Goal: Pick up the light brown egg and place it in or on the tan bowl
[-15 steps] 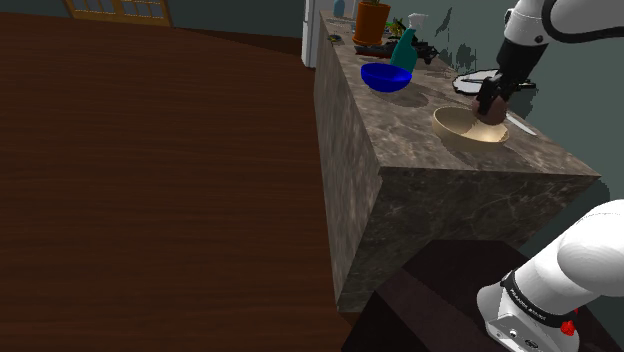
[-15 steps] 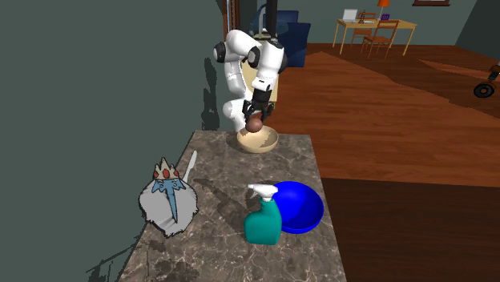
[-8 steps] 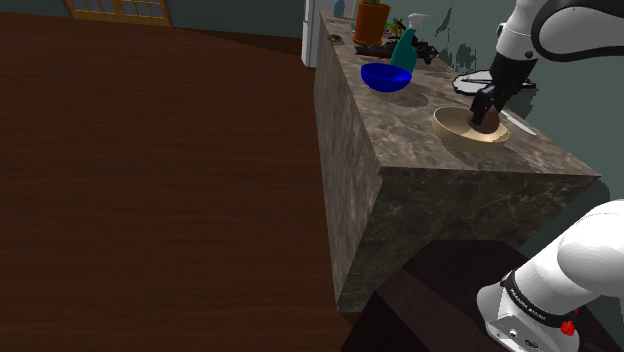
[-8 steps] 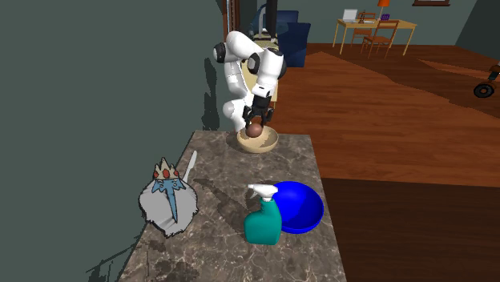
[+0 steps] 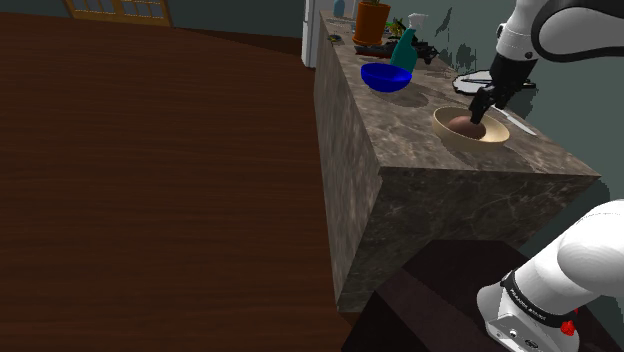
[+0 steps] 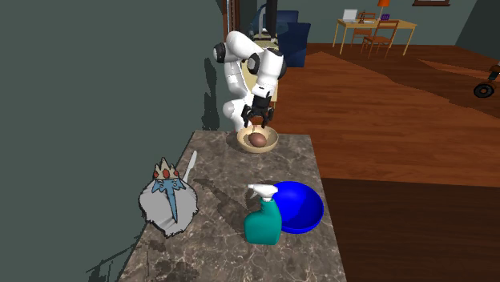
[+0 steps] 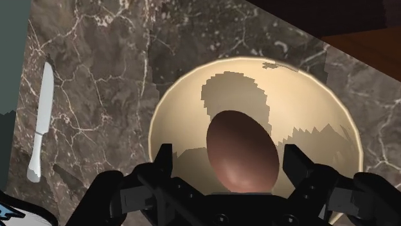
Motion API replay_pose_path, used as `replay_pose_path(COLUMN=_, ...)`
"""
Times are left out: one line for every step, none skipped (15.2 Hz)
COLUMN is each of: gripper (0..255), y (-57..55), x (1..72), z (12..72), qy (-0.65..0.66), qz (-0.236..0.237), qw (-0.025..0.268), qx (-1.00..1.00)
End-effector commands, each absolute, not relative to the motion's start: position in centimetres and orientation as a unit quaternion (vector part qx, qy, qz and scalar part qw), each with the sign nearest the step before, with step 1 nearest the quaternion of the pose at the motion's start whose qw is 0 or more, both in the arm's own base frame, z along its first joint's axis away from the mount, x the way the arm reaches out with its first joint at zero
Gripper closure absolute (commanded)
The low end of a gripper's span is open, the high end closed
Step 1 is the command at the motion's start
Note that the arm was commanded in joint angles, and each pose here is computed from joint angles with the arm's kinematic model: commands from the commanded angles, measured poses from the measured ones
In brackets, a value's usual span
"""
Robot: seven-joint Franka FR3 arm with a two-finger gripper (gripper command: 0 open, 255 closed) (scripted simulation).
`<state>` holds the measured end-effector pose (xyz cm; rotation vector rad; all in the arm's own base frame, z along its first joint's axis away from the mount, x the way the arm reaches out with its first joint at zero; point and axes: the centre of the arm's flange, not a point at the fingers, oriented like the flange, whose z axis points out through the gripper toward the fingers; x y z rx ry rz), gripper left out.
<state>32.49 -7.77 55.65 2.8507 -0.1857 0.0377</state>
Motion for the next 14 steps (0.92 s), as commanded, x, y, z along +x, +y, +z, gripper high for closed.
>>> replay_pose_path(gripper=0, y=-7.8, x=32.5, z=55.7, qy=-0.064, qz=0.013, qw=0.142, qx=0.988)
replay_pose_path(gripper=0, y=-7.8, x=32.5, z=55.7, qy=-0.064, qz=0.013, qw=0.142, qx=0.988)
replay_pose_path(gripper=0, y=-7.4, x=32.5, z=56.9, qy=-0.064, qz=0.013, qw=0.142, qx=0.988)
replay_pose_path(gripper=0, y=-7.0, x=32.5, z=58.2, qy=-0.064, qz=0.013, qw=0.142, qx=0.988)
replay_pose_path(gripper=0, y=-6.7, x=32.5, z=59.5, qy=-0.064, qz=0.013, qw=0.142, qx=0.988)
replay_pose_path(gripper=0, y=-6.4, x=32.5, z=60.5, qy=-0.064, qz=0.013, qw=0.142, qx=0.988)
replay_pose_path(gripper=0, y=-6.4, x=32.5, z=60.5, qy=-0.064, qz=0.013, qw=0.142, qx=0.988)
replay_pose_path(gripper=0, y=-6.4, x=32.5, z=60.5, qy=-0.064, qz=0.013, qw=0.142, qx=0.988)
replay_pose_path(gripper=0, y=-6.4, x=32.5, z=60.4, qy=-0.064, qz=0.013, qw=0.142, qx=0.988)
replay_pose_path(gripper=0, y=-6.4, x=32.5, z=60.5, qy=-0.064, qz=0.013, qw=0.142, qx=0.988)
replay_pose_path(gripper=0, y=-6.4, x=32.5, z=60.5, qy=-0.064, qz=0.013, qw=0.142, qx=0.988)
replay_pose_path(gripper=0, y=-6.4, x=32.5, z=60.5, qy=-0.064, qz=0.013, qw=0.142, qx=0.988)
replay_pose_path(gripper=0, y=-6.4, x=32.5, z=60.5, qy=-0.064, qz=0.013, qw=0.142, qx=0.988)
replay_pose_path(gripper=0, y=-6.4, x=32.5, z=60.5, qy=-0.064, qz=0.013, qw=0.142, qx=0.988)
